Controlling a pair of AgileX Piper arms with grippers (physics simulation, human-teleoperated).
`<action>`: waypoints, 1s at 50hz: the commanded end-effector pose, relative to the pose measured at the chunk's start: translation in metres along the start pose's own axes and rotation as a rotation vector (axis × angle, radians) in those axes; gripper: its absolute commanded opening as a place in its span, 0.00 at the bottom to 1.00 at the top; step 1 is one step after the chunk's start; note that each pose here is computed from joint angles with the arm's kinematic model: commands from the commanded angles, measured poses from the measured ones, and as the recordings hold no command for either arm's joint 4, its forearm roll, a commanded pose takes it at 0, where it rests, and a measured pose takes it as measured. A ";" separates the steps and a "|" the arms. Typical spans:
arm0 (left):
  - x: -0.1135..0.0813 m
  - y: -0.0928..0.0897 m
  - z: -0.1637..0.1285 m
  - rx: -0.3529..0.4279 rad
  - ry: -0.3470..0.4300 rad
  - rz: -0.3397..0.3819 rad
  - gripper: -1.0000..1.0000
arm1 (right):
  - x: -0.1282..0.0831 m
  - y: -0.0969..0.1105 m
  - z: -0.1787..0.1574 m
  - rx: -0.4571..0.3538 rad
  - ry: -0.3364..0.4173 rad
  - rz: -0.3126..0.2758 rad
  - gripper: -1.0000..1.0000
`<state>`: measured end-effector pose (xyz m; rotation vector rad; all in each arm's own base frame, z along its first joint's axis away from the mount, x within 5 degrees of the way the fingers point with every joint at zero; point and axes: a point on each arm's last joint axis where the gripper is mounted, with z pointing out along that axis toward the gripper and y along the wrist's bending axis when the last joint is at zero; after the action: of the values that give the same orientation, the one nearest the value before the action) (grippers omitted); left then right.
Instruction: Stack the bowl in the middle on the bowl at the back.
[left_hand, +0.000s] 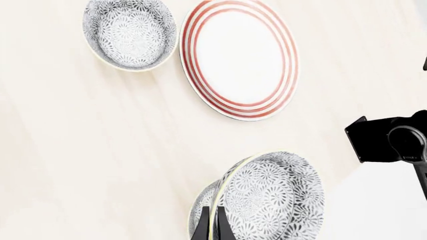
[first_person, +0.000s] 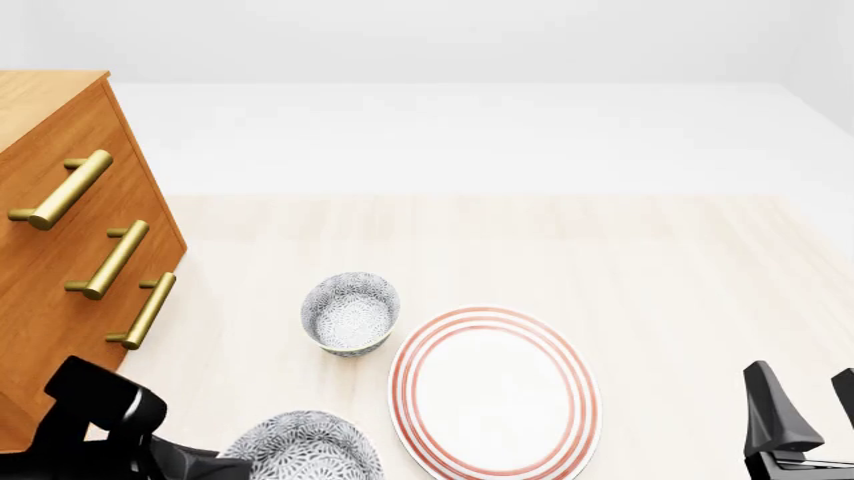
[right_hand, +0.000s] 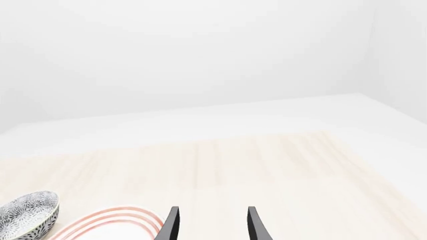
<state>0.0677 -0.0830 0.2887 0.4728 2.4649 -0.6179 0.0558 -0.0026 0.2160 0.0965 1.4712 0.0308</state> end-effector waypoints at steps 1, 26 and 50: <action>0.010 -0.002 0.008 0.031 0.035 0.000 0.00 | 0.000 0.000 0.000 -0.001 -0.002 0.004 1.00; 0.038 0.004 0.044 0.032 0.112 -0.015 0.00 | -0.001 0.000 0.000 0.005 -0.004 0.011 1.00; 0.053 0.008 0.058 0.031 0.149 -0.036 1.00 | 0.000 0.000 0.000 0.003 -0.003 0.018 1.00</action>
<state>0.0549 -0.0941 0.2164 0.4983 2.6054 -0.6508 0.0557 -0.0028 0.2163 0.1097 1.4671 0.0410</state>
